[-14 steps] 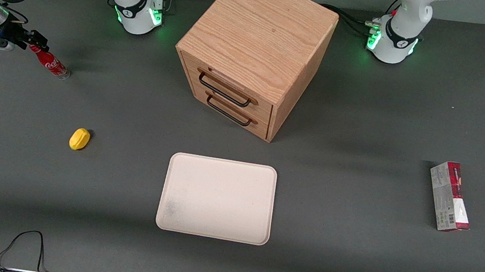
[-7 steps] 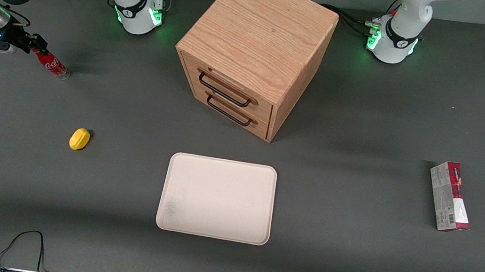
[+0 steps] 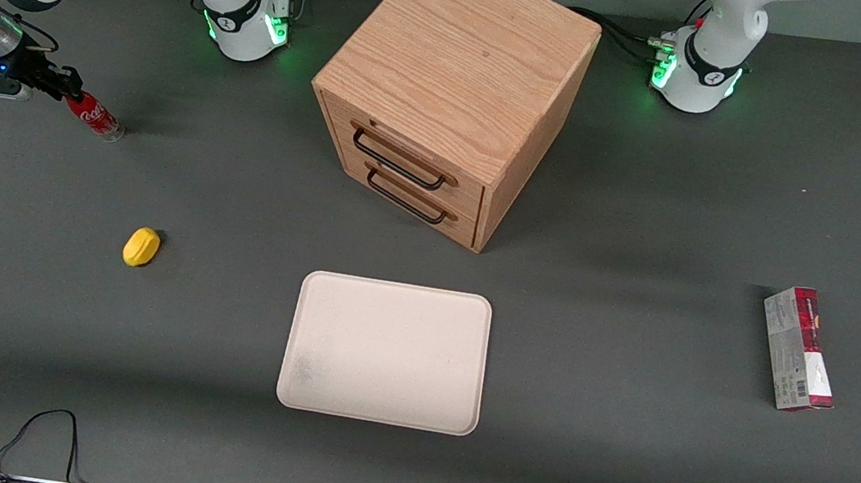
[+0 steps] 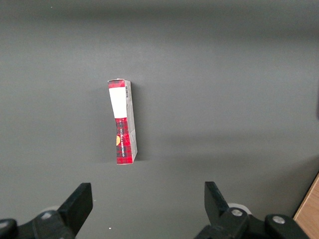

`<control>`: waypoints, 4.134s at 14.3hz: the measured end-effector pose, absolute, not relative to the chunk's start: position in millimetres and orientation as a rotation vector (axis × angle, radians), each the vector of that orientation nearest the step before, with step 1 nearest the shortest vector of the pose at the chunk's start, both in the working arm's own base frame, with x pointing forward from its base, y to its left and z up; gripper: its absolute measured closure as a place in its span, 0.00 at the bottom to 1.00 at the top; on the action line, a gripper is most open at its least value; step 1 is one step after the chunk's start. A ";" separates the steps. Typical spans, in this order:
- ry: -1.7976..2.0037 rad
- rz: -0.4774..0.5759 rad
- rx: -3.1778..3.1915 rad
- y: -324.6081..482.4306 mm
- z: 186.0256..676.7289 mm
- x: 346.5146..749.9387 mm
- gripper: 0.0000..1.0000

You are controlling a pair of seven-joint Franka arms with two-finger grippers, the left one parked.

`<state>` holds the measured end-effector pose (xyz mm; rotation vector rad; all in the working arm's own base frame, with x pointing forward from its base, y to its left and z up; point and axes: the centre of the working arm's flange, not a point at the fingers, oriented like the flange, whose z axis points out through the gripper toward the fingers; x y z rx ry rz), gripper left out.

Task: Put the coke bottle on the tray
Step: 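Close the right gripper around the bottle's cap end, then lift the bottle with the right gripper and carry it toward the tray, then lower the bottle upright onto the cream tray's edge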

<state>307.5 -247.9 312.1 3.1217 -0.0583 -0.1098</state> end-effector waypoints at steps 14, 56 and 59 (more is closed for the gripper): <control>-0.077 -0.132 3.128 -249.9 306.5 303.3 0.63; 0.018 0.177 3.236 278.7 344.9 716.3 0.63; 0.028 0.159 3.232 279.6 323.8 716.7 0.63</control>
